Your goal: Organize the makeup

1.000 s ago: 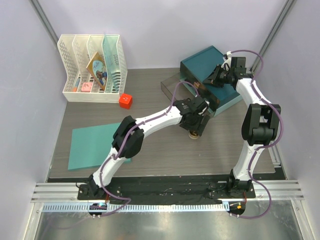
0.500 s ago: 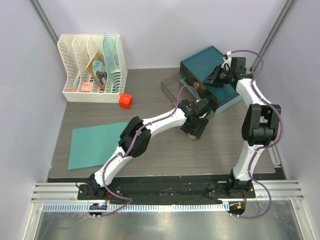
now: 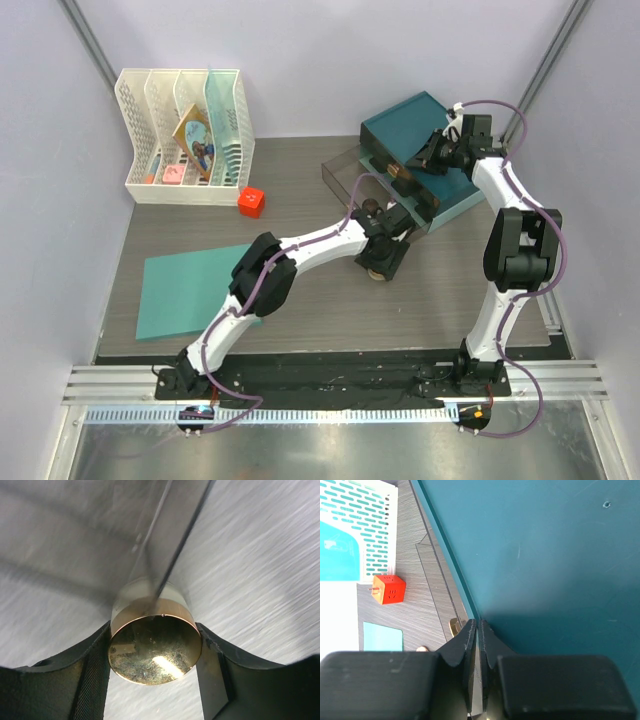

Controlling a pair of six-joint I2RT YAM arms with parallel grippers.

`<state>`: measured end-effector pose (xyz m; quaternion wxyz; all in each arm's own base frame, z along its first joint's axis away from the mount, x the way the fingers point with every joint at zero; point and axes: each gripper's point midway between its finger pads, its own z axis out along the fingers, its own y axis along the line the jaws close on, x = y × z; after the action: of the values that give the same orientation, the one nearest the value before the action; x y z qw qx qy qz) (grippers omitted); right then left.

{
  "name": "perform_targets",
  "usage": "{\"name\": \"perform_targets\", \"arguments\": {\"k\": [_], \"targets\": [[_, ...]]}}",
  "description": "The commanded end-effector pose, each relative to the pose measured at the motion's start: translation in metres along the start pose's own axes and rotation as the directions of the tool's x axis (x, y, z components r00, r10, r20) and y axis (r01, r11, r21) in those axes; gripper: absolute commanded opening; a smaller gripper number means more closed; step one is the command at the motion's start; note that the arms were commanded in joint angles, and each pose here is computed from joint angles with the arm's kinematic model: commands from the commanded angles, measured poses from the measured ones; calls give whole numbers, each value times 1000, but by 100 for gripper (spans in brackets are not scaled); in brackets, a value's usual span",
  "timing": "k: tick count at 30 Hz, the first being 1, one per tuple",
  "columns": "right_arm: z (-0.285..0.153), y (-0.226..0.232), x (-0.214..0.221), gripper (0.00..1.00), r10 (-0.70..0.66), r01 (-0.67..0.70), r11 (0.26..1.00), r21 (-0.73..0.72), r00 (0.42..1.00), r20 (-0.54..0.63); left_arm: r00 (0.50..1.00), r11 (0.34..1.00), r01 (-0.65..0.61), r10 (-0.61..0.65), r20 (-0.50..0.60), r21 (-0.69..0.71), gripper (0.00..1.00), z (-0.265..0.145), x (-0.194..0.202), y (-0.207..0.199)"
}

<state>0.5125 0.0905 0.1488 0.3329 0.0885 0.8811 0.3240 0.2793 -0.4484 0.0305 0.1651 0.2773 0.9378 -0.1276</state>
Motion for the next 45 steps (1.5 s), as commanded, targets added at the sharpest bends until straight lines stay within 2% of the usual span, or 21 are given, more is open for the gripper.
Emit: {"name": "perform_targets", "arguments": {"k": [1, 6, 12, 16, 23, 25, 34, 37, 41, 45], "targets": [[-8, -112, 173, 14, 323, -113, 891, 439, 838, -440, 999, 999, -27, 28, 45, -16, 0, -46, -1, 7], [-7, -112, 173, 14, 323, -114, 891, 439, 838, -440, 988, 995, -57, 68, 136, -78, 0, -91, -18, 21], [-6, -112, 173, 14, 325, -116, 891, 438, 837, -440, 955, 999, 24, -13, 297, -32, 0, -141, -72, 30], [-7, -113, 175, 14, 327, -115, 891, 440, 834, -444, 929, 995, 93, -95, 359, 24, 1, -155, -105, 37], [-6, -113, 176, 14, 329, -115, 889, 442, 833, -445, 880, 978, 171, -205, 428, 118, 8, -147, -157, 46], [-7, -114, 175, 14, 326, -112, 890, 442, 834, -445, 875, 966, 208, -254, 412, 154, 10, -133, -163, 46], [-8, -114, 178, 14, 332, -115, 888, 446, 830, -448, 790, 916, 343, -400, 464, 205, 17, -95, -198, 85], [-8, -114, 178, 14, 330, -113, 889, 445, 831, -448, 749, 895, 385, -446, 490, 225, 20, -88, -210, 101], [-8, -115, 180, 14, 333, -114, 887, 448, 830, -448, 668, 845, 454, -533, 519, 283, 24, -86, -230, 122], [-8, -115, 180, 14, 336, -117, 887, 447, 828, -449, 611, 802, 495, -595, 522, 335, 42, -79, -242, 140]]}}
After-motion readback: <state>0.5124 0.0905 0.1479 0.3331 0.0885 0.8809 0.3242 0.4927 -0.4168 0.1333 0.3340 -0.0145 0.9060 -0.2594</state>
